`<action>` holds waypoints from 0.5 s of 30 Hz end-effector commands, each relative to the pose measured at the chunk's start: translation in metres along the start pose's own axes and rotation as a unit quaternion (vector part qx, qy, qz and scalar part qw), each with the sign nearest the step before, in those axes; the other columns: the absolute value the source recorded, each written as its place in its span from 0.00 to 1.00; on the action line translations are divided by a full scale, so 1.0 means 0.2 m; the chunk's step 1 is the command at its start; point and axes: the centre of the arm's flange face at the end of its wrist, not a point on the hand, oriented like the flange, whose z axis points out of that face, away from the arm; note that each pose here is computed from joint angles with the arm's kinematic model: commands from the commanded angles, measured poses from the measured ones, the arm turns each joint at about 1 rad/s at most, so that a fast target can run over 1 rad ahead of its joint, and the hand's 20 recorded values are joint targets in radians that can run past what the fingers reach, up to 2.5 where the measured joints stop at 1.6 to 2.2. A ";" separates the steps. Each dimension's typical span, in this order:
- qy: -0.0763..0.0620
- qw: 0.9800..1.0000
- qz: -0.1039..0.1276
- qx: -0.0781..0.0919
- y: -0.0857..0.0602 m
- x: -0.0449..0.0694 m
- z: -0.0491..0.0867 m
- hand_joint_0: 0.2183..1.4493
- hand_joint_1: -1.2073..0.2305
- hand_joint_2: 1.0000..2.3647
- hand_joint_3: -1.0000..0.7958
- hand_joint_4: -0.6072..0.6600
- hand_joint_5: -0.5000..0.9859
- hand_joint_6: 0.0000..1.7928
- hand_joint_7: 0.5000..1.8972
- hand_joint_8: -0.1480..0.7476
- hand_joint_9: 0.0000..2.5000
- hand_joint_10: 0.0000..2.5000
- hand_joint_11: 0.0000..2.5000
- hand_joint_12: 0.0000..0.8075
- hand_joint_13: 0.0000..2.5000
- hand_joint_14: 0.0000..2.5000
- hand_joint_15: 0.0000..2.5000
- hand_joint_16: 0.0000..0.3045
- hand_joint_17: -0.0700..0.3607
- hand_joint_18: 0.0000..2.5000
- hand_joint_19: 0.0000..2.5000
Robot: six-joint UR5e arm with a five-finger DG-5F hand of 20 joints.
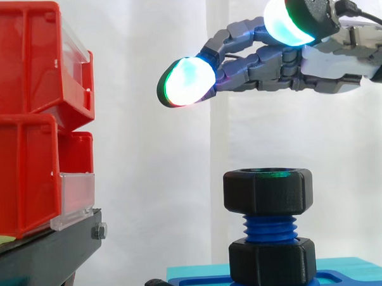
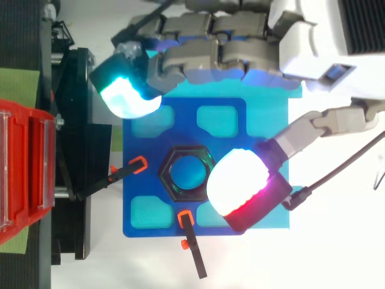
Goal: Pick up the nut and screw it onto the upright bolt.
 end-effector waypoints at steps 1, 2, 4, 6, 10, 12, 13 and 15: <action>0.006 1.000 0.001 -0.002 0.01 0.05 -0.01 0.19 0.65 0.00 0.28 0.59 0.21 0.28 0.06 0.42 0.15 0.00 0.00 0.40 0.03 0.00 0.00 0.13 0.37 0.00 0.00; 0.013 1.000 0.004 -0.003 0.04 0.06 -0.02 0.19 0.65 0.00 0.28 0.59 0.21 0.28 0.06 0.42 0.15 0.00 0.00 0.40 0.03 0.00 0.00 0.13 0.37 0.00 0.00; 0.019 1.000 0.005 -0.001 0.04 0.07 -0.02 0.19 0.67 0.00 0.28 0.60 0.21 0.28 0.07 0.42 0.16 0.00 0.00 0.40 0.03 0.00 0.00 0.13 0.37 0.00 0.00; 0.023 1.000 0.005 -0.001 0.04 0.08 -0.02 0.19 0.69 0.00 0.28 0.60 0.21 0.28 0.07 0.42 0.16 0.00 0.00 0.39 0.03 0.00 0.00 0.13 0.37 0.00 0.00; 0.033 0.999 0.005 0.002 0.04 0.09 -0.03 0.19 0.70 0.00 0.28 0.60 0.22 0.28 0.07 0.42 0.17 0.00 0.00 0.39 0.03 0.00 0.00 0.13 0.37 0.00 0.00; 0.036 0.999 0.005 0.004 0.04 0.09 -0.04 0.19 0.71 0.00 0.28 0.60 0.22 0.28 0.07 0.42 0.17 0.00 0.00 0.39 0.03 0.00 0.00 0.13 0.37 0.00 0.00; 0.043 0.999 0.005 0.004 0.05 0.10 -0.04 0.19 0.71 0.00 0.28 0.60 0.22 0.28 0.07 0.42 0.17 0.00 0.00 0.39 0.03 0.00 0.00 0.13 0.37 0.00 0.00; 0.047 0.999 0.006 0.005 0.05 0.10 -0.05 0.19 0.71 0.00 0.28 0.61 0.22 0.28 0.09 0.43 0.17 0.00 0.00 0.39 0.04 0.00 0.00 0.13 0.37 0.00 0.00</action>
